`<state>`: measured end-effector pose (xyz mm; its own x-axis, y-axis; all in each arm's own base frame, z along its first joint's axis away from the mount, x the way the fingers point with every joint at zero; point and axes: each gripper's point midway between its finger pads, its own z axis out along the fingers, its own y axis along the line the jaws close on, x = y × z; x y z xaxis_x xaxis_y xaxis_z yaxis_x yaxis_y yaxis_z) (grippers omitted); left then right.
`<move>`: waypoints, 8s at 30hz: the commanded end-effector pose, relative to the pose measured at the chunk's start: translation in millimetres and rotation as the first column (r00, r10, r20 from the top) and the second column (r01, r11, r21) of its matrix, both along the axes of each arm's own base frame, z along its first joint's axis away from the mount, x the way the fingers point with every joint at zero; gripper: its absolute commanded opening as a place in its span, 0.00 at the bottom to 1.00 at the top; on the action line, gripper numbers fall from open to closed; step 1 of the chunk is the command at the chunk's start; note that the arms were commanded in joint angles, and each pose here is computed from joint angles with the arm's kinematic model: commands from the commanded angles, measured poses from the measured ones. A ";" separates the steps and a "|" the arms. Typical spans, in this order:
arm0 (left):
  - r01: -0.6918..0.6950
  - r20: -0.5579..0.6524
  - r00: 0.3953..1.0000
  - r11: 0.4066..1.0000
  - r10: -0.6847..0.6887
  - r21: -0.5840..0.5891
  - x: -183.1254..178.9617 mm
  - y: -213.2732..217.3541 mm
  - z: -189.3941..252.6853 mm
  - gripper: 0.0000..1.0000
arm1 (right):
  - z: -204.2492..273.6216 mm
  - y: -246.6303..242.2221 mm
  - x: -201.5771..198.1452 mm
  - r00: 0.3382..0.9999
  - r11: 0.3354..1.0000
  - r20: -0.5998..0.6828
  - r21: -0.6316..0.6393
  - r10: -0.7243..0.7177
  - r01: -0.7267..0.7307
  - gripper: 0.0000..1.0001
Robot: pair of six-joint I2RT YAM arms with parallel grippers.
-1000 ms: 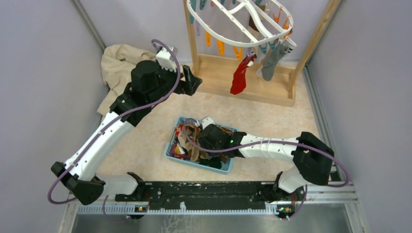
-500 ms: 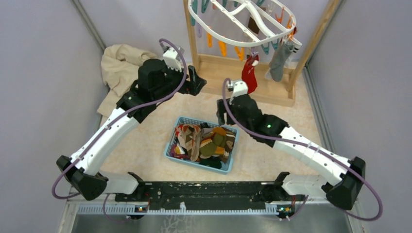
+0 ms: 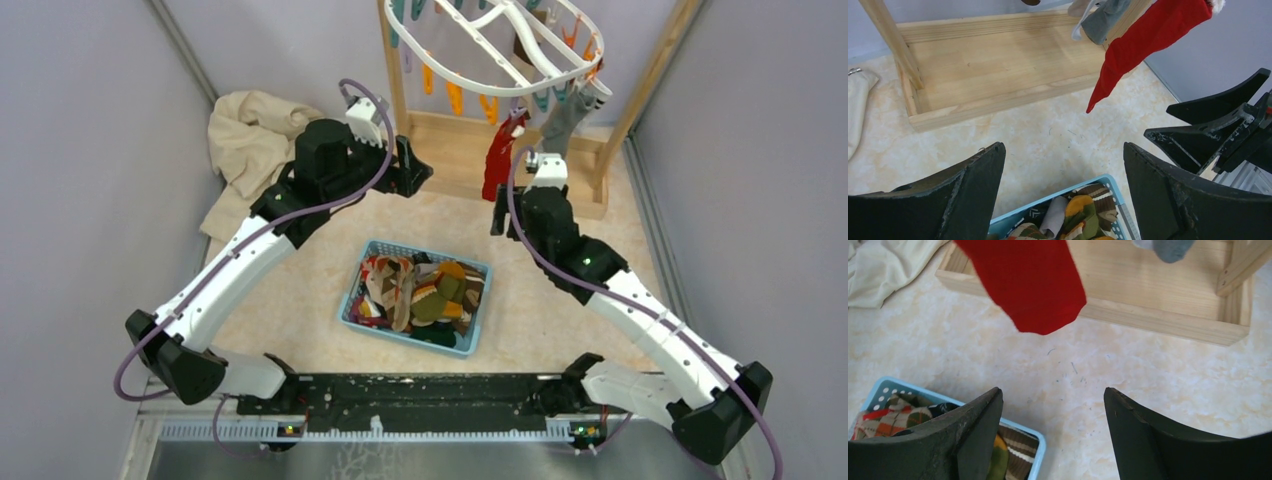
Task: Remove the socks clipped to the hanger
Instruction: Place the sock in the bin, then adjust the hanger on the clothesline.
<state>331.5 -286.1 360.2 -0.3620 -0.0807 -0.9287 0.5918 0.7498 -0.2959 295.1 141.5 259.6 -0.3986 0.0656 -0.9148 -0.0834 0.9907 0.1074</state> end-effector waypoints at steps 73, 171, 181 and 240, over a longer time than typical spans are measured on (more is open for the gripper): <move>-0.022 -0.004 1.000 0.999 0.022 0.040 -1.9 8.1 -14.2 0.99 | 9.1 90.7 70.3 0.931 0.950 0.325 -0.306 0.169 -0.065 0.07; -0.034 0.014 0.999 0.999 0.034 0.023 -12.9 19.5 -2.0 0.99 | 19.9 18.5 90.0 0.929 0.944 0.368 -0.318 0.033 0.093 0.04; -0.058 0.026 0.998 0.998 0.057 0.034 -14.5 27.1 1.2 0.99 | 33.2 71.9 95.1 0.906 0.903 0.396 -0.428 0.148 0.039 0.03; 0.004 0.021 1.000 1.000 -0.005 0.003 -29.4 7.6 18.9 0.98 | 14.4 12.4 81.1 0.807 0.891 0.505 0.144 0.308 -0.430 0.59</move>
<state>306.8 -284.7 361.8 -0.3787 -0.0570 -0.9237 0.5984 0.7463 -0.2914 377.8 129.8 225.4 -0.1141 0.1633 -0.9800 -0.3646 0.9107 0.1942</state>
